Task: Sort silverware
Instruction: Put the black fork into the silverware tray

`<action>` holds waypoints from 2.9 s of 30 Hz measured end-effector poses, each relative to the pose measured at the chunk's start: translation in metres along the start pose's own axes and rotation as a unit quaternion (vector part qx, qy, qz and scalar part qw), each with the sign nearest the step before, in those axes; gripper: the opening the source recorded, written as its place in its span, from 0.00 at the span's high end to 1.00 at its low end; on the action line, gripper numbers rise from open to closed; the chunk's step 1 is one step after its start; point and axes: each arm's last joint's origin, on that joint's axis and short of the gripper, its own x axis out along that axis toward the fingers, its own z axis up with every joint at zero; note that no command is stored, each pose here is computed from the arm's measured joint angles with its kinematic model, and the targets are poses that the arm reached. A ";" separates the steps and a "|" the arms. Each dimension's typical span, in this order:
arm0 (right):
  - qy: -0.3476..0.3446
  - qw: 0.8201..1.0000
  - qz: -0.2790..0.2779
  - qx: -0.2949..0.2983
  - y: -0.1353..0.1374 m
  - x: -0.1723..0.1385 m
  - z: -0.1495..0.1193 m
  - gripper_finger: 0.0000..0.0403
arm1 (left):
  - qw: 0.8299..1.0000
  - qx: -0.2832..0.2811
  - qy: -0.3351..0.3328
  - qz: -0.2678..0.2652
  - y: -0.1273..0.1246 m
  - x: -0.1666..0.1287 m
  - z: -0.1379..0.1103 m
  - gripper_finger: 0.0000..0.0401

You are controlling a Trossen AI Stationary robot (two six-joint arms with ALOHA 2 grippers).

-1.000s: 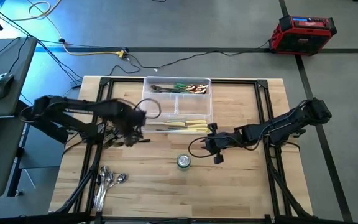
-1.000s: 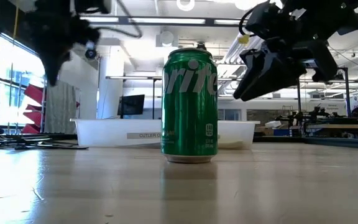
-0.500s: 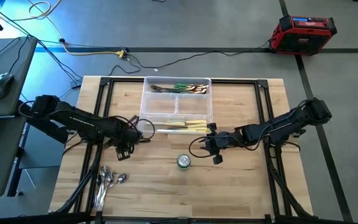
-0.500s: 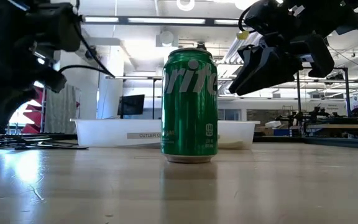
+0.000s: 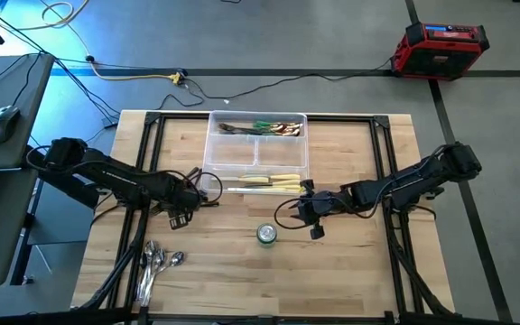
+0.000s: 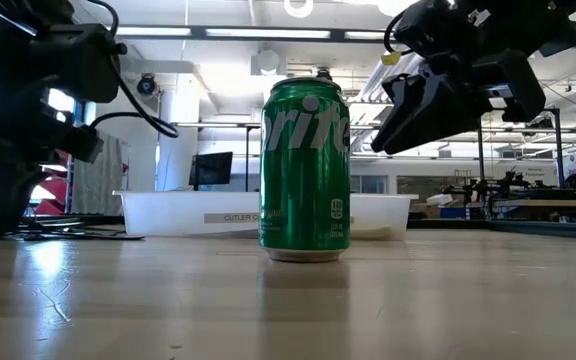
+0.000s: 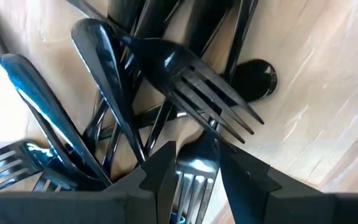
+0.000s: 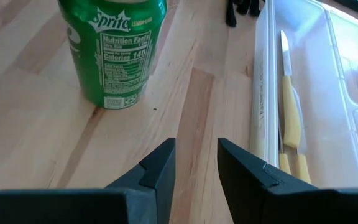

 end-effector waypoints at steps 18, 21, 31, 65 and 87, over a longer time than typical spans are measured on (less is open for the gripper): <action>0.006 1.000 0.003 0.004 0.000 0.000 -0.001 0.75 | 0.996 -0.025 -0.040 -0.078 -0.015 -0.001 0.007 0.74; 0.006 1.000 0.003 0.004 0.000 0.000 -0.001 0.75 | 0.996 -0.032 -0.046 -0.069 -0.017 0.001 0.008 0.78; 0.006 1.000 0.003 0.003 0.000 0.000 -0.001 0.75 | 0.994 -0.071 -0.004 -0.083 -0.022 -0.002 0.011 0.99; 0.009 1.000 -0.003 0.002 -0.005 0.001 -0.002 0.75 | 0.941 0.245 -0.159 0.170 0.189 -0.050 0.212 1.00; 0.023 1.000 0.001 0.003 -0.004 0.001 -0.005 0.75 | 0.953 0.156 -0.001 0.260 0.191 -0.049 0.194 0.79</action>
